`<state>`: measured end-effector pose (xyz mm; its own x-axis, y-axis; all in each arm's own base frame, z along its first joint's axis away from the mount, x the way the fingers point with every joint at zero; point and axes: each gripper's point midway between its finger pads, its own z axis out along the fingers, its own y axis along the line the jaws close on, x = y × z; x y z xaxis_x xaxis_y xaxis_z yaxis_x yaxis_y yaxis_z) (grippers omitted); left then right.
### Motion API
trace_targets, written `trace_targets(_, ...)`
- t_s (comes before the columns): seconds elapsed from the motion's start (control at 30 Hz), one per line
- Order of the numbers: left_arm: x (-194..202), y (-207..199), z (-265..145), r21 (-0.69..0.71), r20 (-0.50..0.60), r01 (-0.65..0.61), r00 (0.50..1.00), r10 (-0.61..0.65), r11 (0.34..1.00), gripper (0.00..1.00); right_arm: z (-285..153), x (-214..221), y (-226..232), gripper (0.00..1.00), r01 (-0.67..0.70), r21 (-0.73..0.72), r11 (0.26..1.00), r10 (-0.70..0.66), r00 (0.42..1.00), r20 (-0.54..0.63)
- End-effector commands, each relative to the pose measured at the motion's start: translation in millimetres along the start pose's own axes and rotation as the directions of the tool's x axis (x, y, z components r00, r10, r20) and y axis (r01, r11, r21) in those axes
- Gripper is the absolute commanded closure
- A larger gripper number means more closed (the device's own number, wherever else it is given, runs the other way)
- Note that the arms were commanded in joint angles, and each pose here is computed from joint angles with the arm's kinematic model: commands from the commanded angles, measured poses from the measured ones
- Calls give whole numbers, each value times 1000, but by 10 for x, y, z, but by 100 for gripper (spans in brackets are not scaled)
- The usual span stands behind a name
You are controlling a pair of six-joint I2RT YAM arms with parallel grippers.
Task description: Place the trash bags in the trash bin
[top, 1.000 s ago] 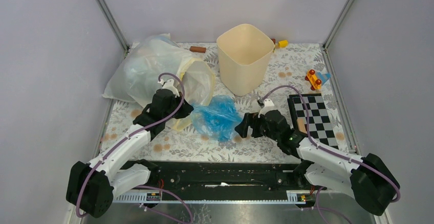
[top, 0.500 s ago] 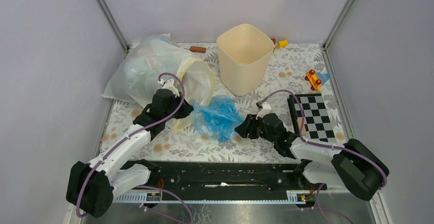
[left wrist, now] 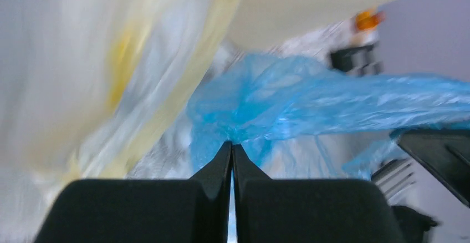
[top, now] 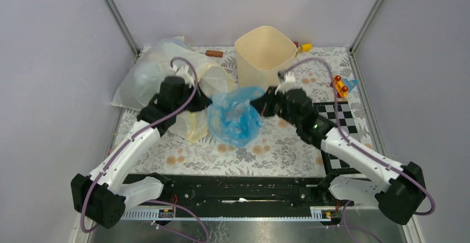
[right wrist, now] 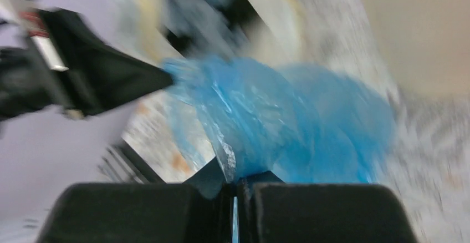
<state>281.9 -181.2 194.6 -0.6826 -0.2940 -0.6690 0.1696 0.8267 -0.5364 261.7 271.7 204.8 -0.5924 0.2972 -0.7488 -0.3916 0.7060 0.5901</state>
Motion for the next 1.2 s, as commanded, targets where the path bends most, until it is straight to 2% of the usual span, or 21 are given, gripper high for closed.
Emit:
trace_targets(0.0, -1262, -1103, -653, 216, 212, -141, 973, 95, 966, 100, -448, -1314, 972, 100, 180, -88, 980, -166, 975, 146)
trace_targets(0.07, -1758, -1583, -1138, 291, 312, -209, 943, 114, 934, 100, -793, -1859, 1462, 100, 234, -158, 959, -195, 954, 229)
trace_targets(0.1, -2031, -1872, -1544, 341, 401, -256, 910, 107, 904, 100, -995, -2099, 1673, 100, 256, -189, 948, -198, 940, 277)
trace_targets(0.13, -2156, -2016, -1788, 369, 446, -277, 890, 92, 887, 100, -1149, -2244, 1816, 100, 269, -211, 940, -198, 931, 306)
trace_targets(0.2, -2251, -2146, -2146, 398, 499, -289, 865, 59, 871, 100, -1372, -2390, 1958, 100, 283, -235, 930, -196, 922, 335)
trace_targets(0.27, -2124, -2089, -2193, 401, 481, -282, 874, 61, 872, 100, -1354, -2253, 1830, 100, 265, -208, 942, -199, 935, 293)
trace_targets(0.37, -1535, -1713, -1689, 402, 337, -212, 939, 72, 891, 100, -1049, -1570, 1203, 100, 192, -93, 977, -179, 975, 134)
trace_targets(0.4, -1246, -1526, -1435, 400, 265, -176, 962, 70, 900, 100, -960, -1272, 943, 100, 170, -47, 984, -167, 983, 73)
trace_targets(0.47, -565, -1073, -938, 365, 84, -74, 995, 46, 928, 100, -770, -406, 256, 100, 127, 63, 990, -121, 988, -97)
trace_targets(0.53, 111, -702, -624, 339, -90, 26, 996, 5, 940, 100, -796, 102, -153, 100, 80, 128, 988, -60, 987, -151)
trace_targets(0.63, 747, -436, -505, 316, -219, 106, 975, -36, 943, 100, -887, 540, -350, 100, 19, 111, 994, 4, 980, -198)
trace_targets(0.7, 871, -472, -565, 327, -226, 101, 974, -26, 939, 100, -963, 521, -271, 100, 9, 62, 998, 2, 984, -178)
trace_targets(0.8, 738, -753, -762, 374, -214, 60, 976, 24, 926, 100, -1057, 211, -2, 100, 41, -17, 999, -43, 993, -113)
trace_targets(0.9, 358, -1207, -1069, 467, -182, 11, 980, 84, 884, 100, -1131, -278, 412, 100, 98, -83, 992, -103, 993, -62)
trace_targets(1.0, -230, -1672, -1451, 532, -71, -92, 986, 153, 842, 100, -1211, -849, 865, 100, 174, -119, 978, -179, 983, -33)
trace_targets(1.07, -633, -1903, -1696, 536, 36, -170, 983, 179, 827, 100, -1313, -1234, 1109, 100, 216, -126, 968, -215, 976, 26)
trace_targets(1.17, -955, -2038, -1866, 524, 150, -225, 974, 171, 822, 100, -1416, -1537, 1216, 100, 252, -110, 961, -238, 963, 125)
